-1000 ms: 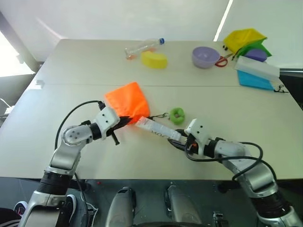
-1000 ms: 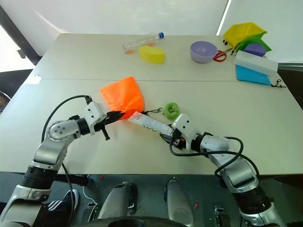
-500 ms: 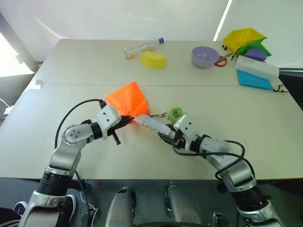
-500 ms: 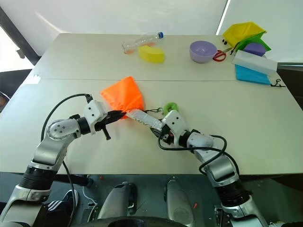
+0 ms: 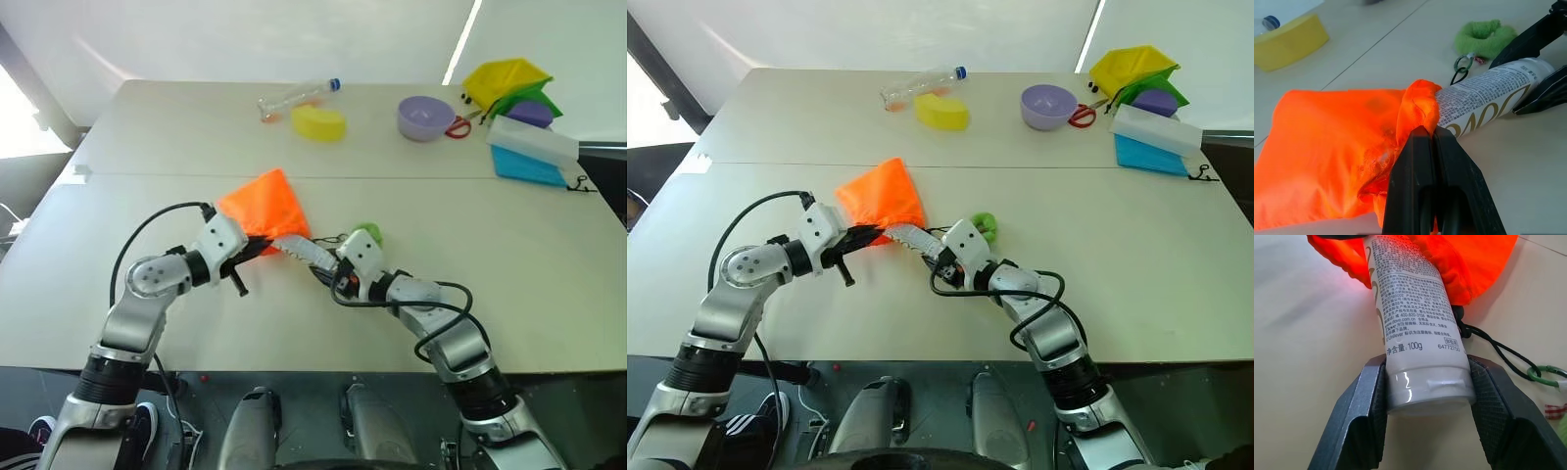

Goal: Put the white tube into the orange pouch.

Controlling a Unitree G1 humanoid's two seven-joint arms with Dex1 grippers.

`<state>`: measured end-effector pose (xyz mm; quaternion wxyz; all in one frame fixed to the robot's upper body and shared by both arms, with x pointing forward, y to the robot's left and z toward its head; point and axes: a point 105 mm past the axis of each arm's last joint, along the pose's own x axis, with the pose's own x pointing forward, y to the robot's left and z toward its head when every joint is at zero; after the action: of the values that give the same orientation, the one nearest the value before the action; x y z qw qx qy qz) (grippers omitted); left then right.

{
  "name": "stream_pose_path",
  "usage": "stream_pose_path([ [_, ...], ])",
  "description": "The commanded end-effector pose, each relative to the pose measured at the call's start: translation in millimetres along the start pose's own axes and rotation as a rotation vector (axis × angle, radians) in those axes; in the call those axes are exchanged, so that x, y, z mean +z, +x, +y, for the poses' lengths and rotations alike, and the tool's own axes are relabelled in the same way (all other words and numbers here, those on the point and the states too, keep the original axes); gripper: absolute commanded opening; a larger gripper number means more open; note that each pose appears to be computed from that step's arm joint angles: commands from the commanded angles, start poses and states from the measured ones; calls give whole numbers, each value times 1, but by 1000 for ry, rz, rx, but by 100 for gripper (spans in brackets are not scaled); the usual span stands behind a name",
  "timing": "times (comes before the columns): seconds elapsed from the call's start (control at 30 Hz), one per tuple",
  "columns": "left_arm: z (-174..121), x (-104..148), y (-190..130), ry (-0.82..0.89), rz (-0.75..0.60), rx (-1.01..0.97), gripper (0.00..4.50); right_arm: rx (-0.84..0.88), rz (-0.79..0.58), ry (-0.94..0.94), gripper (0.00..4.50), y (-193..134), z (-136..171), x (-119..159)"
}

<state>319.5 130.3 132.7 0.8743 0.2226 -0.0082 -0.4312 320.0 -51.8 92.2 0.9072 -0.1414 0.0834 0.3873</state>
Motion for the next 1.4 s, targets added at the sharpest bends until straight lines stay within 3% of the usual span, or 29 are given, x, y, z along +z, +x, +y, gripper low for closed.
stream_pose_path([
  [0.03, -6, 14, 1, 27, -48, -21, 0, -49, -34, -85, 211, 3, -7, 12],
  [0.37, -7, 11, 0, 22, -49, -20, 0, 57, -56, -136, 211, 12, 19, 20],
  [0.83, -8, 7, 2, 14, -45, -27, 0, -83, 4, -59, 211, 41, -1, 20],
  [1.4, -12, 7, 5, 4, -56, -36, 0, 4, -14, 16, 211, 69, 29, 41],
])
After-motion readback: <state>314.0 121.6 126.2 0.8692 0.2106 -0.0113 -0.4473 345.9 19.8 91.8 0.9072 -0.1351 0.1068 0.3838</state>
